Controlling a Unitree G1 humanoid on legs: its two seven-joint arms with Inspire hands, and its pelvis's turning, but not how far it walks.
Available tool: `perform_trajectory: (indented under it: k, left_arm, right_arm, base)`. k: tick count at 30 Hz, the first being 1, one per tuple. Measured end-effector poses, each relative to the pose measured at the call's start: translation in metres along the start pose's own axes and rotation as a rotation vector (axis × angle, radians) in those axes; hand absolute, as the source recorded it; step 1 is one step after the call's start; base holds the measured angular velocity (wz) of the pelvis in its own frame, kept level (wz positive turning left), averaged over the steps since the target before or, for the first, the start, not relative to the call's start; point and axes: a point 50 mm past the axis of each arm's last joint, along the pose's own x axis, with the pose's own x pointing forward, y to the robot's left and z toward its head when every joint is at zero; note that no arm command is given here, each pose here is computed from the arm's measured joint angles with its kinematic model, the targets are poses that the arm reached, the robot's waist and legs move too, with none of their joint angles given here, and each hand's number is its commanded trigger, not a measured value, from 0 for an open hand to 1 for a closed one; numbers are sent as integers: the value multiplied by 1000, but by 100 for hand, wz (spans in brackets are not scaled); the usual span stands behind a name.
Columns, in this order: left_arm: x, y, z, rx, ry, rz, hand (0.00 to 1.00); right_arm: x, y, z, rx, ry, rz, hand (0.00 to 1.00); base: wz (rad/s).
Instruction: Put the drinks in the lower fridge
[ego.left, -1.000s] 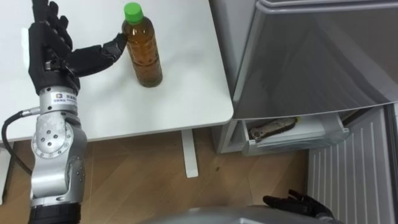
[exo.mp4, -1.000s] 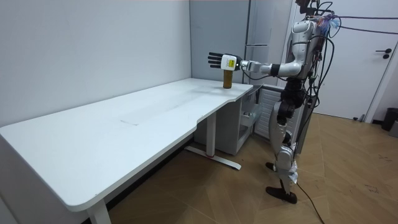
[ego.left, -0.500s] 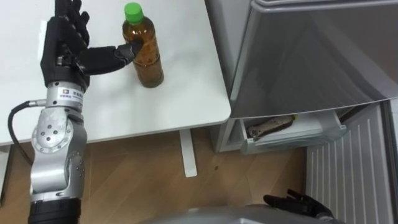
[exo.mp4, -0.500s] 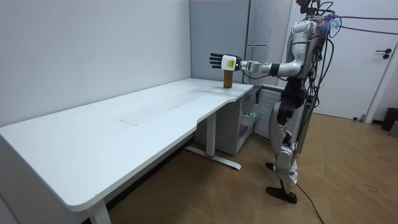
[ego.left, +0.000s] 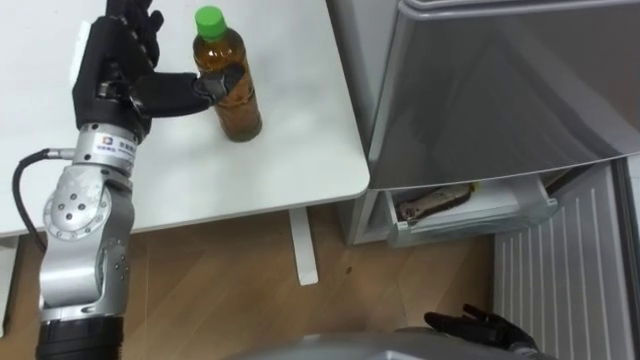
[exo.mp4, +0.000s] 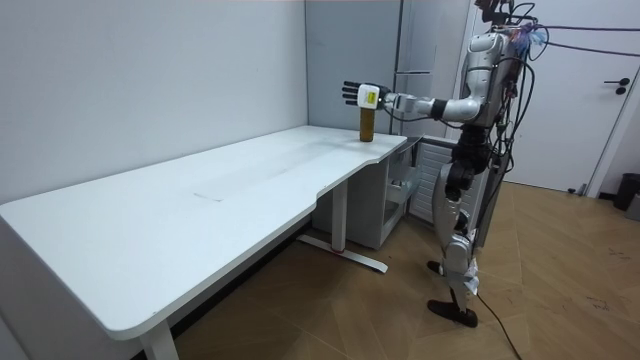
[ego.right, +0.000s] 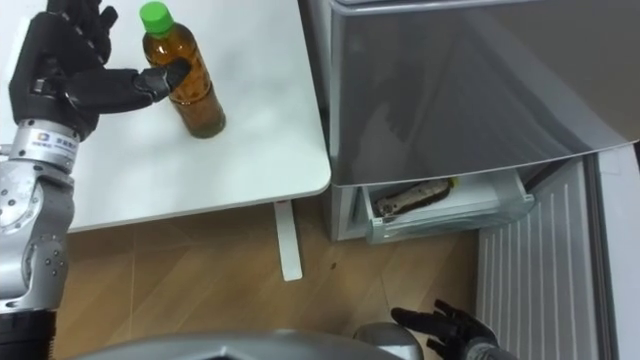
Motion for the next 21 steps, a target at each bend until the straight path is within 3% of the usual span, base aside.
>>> perform_trajectory:
  k: [21]
  left_arm:
    - [0,-5,1,-1,5,-93,0]
  right_arm:
    - [0,0,1,1,5,2,0]
  base:
    - [0]
